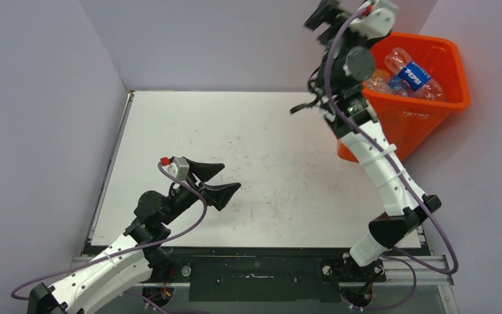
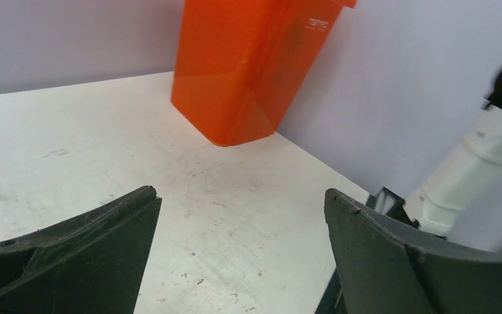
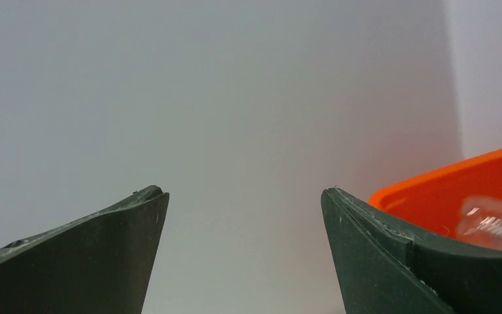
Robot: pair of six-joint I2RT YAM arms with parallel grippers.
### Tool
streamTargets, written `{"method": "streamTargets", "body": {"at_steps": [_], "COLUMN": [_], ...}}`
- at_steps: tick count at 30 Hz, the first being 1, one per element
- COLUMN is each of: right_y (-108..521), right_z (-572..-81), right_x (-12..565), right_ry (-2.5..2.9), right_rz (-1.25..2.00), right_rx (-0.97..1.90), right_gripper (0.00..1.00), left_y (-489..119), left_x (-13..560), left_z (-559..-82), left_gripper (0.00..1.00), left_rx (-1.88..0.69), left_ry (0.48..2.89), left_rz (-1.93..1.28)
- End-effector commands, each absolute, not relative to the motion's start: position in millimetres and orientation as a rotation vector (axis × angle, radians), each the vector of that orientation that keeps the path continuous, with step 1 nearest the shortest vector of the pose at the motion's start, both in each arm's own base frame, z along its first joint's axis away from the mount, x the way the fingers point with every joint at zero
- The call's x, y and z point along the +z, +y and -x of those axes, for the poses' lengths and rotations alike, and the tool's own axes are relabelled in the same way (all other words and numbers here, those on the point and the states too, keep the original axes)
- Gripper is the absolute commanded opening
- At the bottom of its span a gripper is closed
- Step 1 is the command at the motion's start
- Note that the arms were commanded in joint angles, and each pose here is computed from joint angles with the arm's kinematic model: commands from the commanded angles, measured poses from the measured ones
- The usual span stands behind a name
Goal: Put the plastic bottles in the bin
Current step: Reset both arms
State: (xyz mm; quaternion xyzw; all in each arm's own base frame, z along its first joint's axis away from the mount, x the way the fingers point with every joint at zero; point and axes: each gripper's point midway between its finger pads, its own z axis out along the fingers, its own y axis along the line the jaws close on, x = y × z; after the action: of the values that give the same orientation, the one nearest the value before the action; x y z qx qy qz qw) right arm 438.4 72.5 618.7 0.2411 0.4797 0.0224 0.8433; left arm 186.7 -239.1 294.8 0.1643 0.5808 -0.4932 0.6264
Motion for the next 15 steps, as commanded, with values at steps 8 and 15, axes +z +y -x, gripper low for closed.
{"method": "streamTargets", "body": {"at_steps": [8, 15], "right_y": [195, 235], "right_z": [-333, -319], "right_x": [515, 405], "right_ry": [1.273, 1.506], "right_rz": [-0.219, -0.093], "right_rx": [0.31, 0.409], "right_gripper": [0.9, 0.9], "left_y": [-162, -110], "left_x": [293, 263], "left_z": [-240, -266], "left_gripper": [0.96, 0.96], "left_rx": [-0.666, -0.357], "left_ry": [1.425, 1.54], "left_rz": [-0.01, 0.27]}}
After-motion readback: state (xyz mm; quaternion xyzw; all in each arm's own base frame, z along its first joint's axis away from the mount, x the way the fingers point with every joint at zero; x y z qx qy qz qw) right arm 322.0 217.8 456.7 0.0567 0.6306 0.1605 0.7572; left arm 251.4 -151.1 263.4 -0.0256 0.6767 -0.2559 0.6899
